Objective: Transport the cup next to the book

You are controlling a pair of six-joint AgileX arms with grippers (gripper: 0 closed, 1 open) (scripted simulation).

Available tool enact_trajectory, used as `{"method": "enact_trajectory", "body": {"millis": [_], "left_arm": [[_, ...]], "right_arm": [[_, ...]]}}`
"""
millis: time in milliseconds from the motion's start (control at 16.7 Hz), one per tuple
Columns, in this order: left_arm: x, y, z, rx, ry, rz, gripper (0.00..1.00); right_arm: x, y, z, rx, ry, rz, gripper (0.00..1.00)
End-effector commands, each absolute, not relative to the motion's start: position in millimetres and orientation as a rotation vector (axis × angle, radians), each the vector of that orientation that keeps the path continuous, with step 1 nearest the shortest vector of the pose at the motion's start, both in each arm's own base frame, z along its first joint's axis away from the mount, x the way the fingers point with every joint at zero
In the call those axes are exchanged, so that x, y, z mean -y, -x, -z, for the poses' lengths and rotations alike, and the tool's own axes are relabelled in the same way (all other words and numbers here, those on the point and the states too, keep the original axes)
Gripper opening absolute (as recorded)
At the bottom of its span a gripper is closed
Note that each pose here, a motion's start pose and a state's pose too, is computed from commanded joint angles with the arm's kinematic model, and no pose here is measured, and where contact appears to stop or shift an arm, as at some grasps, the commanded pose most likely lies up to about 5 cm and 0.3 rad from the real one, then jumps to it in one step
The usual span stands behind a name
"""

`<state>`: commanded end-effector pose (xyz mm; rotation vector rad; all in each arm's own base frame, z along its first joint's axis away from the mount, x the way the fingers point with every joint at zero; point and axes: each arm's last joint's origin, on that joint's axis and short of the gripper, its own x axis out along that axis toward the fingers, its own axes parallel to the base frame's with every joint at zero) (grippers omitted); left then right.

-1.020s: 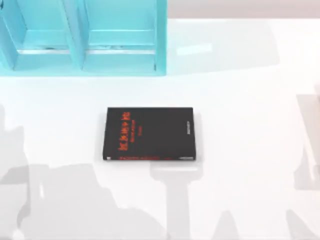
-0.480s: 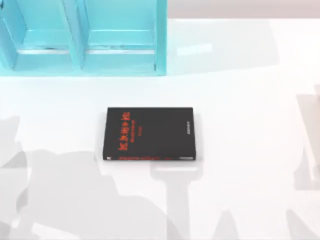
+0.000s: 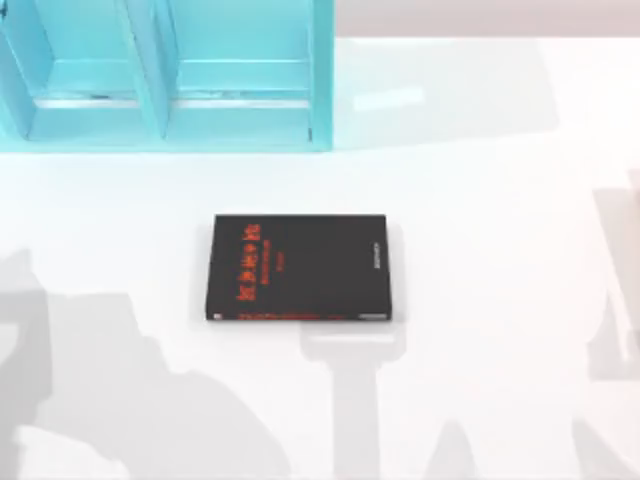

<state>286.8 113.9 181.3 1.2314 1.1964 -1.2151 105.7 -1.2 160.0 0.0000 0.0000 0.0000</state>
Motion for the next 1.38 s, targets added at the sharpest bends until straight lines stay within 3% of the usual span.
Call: {"method": "enact_trajectory", "body": {"millis": [240, 540, 1320, 1380], "left_arm": [[-113.0, -282.7, -142.0, -1.199, -1.227, 1.221, 1.00], [-112.7, -281.7, -138.0, -1.200, -1.225, 1.224, 1.00], [-112.7, -281.7, -138.0, -1.200, -1.225, 1.224, 0.02], [-112.7, -281.7, -138.0, -1.200, -1.225, 1.224, 0.00]], "right_arm": [[1.2, -105.7, -160.0, 0.000, 0.000, 0.000, 1.00], [1.2, -105.7, -160.0, 0.000, 0.000, 0.000, 1.00], [1.2, -105.7, -160.0, 0.000, 0.000, 0.000, 1.00], [1.2, -105.7, -160.0, 0.000, 0.000, 0.000, 1.00]]}}
